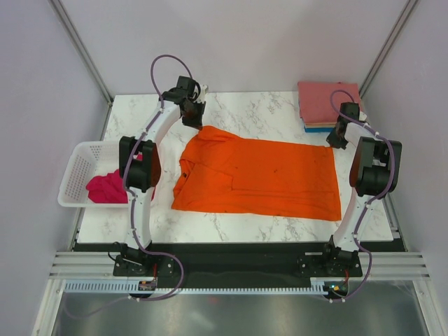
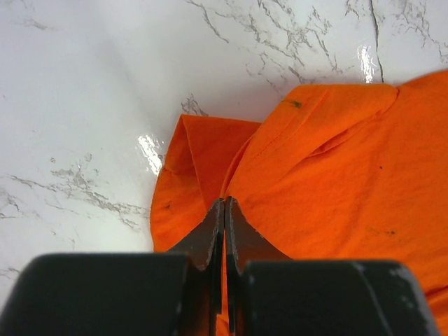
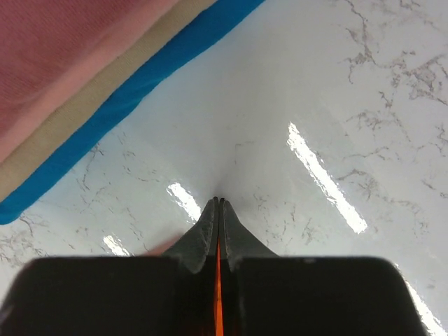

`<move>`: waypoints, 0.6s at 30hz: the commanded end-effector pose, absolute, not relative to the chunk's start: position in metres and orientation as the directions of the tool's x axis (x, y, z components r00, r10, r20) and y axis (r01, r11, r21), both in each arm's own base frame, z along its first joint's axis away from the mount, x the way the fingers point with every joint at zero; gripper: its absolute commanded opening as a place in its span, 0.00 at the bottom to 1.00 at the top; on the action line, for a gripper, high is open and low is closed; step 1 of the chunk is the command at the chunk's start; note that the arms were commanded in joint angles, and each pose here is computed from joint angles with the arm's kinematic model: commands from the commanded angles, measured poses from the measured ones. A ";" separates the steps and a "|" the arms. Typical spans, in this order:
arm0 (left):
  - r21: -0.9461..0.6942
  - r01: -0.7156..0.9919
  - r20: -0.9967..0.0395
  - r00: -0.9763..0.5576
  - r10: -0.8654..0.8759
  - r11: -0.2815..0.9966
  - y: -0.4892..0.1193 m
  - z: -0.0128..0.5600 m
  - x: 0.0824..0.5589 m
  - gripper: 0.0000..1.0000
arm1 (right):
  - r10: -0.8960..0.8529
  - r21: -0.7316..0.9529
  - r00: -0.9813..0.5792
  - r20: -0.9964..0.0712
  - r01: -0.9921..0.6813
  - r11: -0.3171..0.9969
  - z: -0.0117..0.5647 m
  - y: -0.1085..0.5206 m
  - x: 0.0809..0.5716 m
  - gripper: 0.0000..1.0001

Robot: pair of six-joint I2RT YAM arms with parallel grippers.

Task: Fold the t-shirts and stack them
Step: Fold the tshirt

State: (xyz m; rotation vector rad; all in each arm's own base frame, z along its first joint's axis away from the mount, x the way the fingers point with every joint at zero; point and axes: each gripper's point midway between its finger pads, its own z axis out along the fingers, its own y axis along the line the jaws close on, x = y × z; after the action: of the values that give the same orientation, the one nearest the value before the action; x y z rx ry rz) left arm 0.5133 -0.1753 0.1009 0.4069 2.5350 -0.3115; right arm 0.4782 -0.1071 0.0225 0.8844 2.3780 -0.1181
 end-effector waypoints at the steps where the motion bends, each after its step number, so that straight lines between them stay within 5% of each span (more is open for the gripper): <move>1: -0.129 0.333 -0.620 -0.762 0.186 0.934 -0.176 0.143 0.514 0.02 | 0.552 0.109 -0.591 -0.588 0.618 0.778 0.038 -0.111 0.477 0.00; 18: -0.083 0.185 -0.602 -0.792 0.099 0.979 -0.137 0.168 0.465 0.02 | 0.522 0.141 -0.443 -0.729 0.649 0.747 0.088 -0.123 0.453 0.00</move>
State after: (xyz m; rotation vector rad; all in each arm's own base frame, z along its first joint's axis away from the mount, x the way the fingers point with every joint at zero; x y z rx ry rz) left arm 0.4756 -0.1482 0.1400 0.2873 2.5302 -0.2080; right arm 0.4444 -0.1133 0.0508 0.8754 2.2835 -0.1892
